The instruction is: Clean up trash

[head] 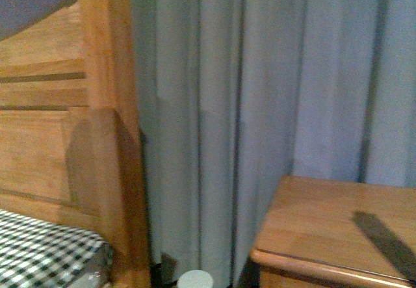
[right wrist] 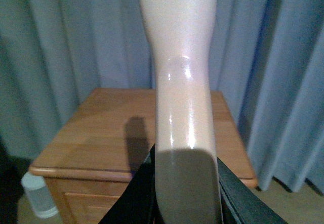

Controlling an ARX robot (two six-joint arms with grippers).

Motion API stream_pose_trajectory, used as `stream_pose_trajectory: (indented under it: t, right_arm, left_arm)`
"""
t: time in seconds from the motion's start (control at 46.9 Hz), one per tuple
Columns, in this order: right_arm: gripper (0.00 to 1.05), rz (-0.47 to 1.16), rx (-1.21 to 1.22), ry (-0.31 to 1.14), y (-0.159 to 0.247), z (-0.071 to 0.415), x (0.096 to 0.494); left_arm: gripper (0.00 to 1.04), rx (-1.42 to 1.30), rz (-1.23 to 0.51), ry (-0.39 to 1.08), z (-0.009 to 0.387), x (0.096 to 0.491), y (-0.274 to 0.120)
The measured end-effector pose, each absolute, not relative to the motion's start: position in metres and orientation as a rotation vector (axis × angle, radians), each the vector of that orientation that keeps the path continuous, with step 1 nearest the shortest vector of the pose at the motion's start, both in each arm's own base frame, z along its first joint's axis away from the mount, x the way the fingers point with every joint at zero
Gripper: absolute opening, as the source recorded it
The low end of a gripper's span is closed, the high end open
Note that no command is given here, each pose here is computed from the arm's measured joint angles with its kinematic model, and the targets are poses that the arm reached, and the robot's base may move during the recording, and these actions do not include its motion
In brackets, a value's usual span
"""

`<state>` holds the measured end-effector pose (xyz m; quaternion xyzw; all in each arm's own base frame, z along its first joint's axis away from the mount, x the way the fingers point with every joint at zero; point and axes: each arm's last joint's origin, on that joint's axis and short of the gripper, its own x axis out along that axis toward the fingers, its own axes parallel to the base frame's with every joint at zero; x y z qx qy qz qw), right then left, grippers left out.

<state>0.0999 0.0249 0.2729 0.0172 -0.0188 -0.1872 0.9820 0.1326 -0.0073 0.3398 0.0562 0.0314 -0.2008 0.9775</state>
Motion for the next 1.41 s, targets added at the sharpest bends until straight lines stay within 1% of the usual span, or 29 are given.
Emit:
stream_pose_trajectory:
  t: [1.408]
  right_arm:
    - [0.19,-0.386,0.035,-0.038,0.0245,0.2730,0.0998]
  left_arm:
    - [0.28,0.113,-0.406,0.065,0.3395,0.1330,-0.0073]
